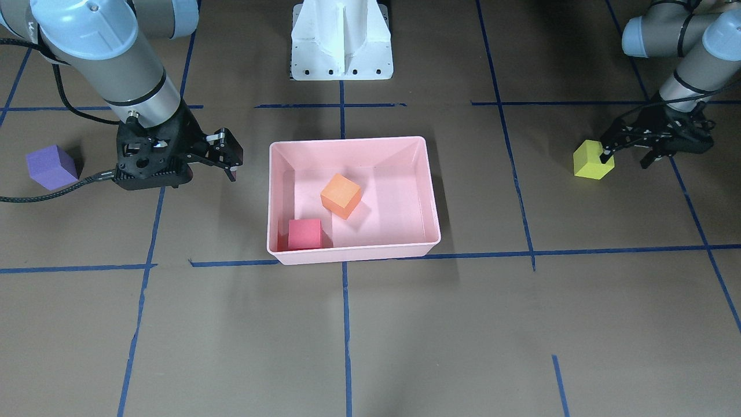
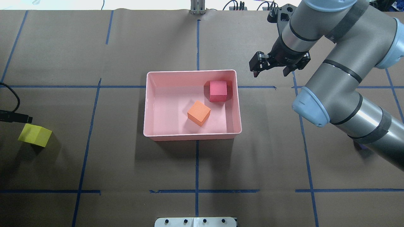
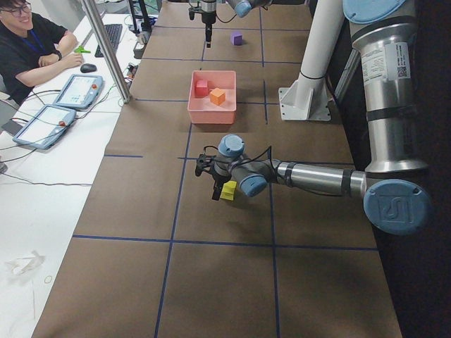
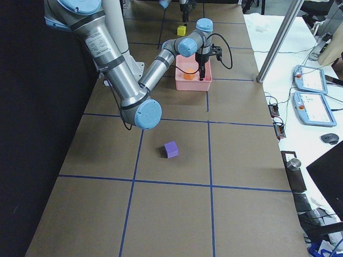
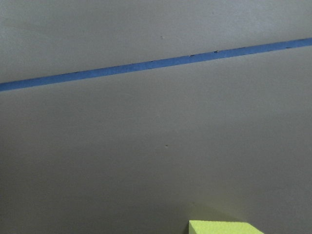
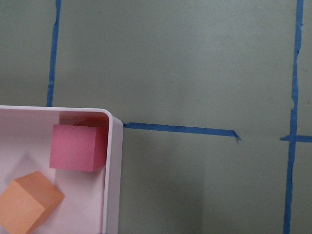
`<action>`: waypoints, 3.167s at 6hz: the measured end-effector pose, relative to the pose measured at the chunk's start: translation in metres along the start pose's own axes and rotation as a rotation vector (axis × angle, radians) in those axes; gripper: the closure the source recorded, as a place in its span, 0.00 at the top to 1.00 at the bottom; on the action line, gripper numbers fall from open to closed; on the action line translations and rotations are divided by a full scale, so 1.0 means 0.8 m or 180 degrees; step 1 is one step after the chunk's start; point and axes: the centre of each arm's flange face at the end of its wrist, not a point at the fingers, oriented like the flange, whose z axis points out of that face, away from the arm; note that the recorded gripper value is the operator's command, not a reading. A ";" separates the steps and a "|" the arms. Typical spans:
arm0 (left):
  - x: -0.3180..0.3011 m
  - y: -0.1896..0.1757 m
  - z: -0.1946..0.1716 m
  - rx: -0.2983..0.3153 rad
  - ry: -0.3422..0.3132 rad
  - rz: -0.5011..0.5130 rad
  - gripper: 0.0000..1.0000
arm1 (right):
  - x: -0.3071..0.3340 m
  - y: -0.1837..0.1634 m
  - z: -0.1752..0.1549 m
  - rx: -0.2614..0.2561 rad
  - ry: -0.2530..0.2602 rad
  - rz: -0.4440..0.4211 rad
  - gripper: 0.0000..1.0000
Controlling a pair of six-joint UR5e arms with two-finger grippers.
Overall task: Place blocks into pink bin with both arms
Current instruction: 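Release the pink cube with the right gripper while the left gripper grasps the yellow-green cube, then carry the yellow-green cube with the left gripper into the bin and release, then raise the left gripper from the bin while the right gripper lowers onto the purple cube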
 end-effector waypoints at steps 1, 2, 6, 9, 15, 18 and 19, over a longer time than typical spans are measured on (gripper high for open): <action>0.016 0.012 0.016 -0.0095 0.0019 0.0005 1.00 | 0.003 0.001 0.002 -0.0007 0.0010 0.0007 1.00; 0.025 0.024 0.031 -0.0192 0.0017 0.0028 1.00 | 0.008 0.002 0.005 -0.0018 0.0023 0.0017 1.00; 0.052 0.017 0.074 -0.0417 0.0013 0.0054 0.40 | 0.021 0.005 0.011 -0.0030 0.0046 0.0014 1.00; 0.239 -0.094 -0.038 -0.0563 -0.0059 -0.0130 0.43 | 0.079 -0.001 0.006 -0.0029 0.0113 -0.0176 1.00; 0.579 -0.205 -0.104 -0.0505 -0.0042 -0.0308 1.00 | 0.380 0.087 0.018 -0.0260 0.0257 -0.0660 1.00; 0.573 -0.203 -0.101 -0.0483 -0.0017 -0.0226 1.00 | 0.478 0.164 0.063 -0.0175 0.0221 -0.0746 1.00; 0.573 -0.202 -0.101 -0.0476 -0.0004 -0.0219 1.00 | 0.494 0.169 0.082 -0.0153 0.0202 -0.0751 1.00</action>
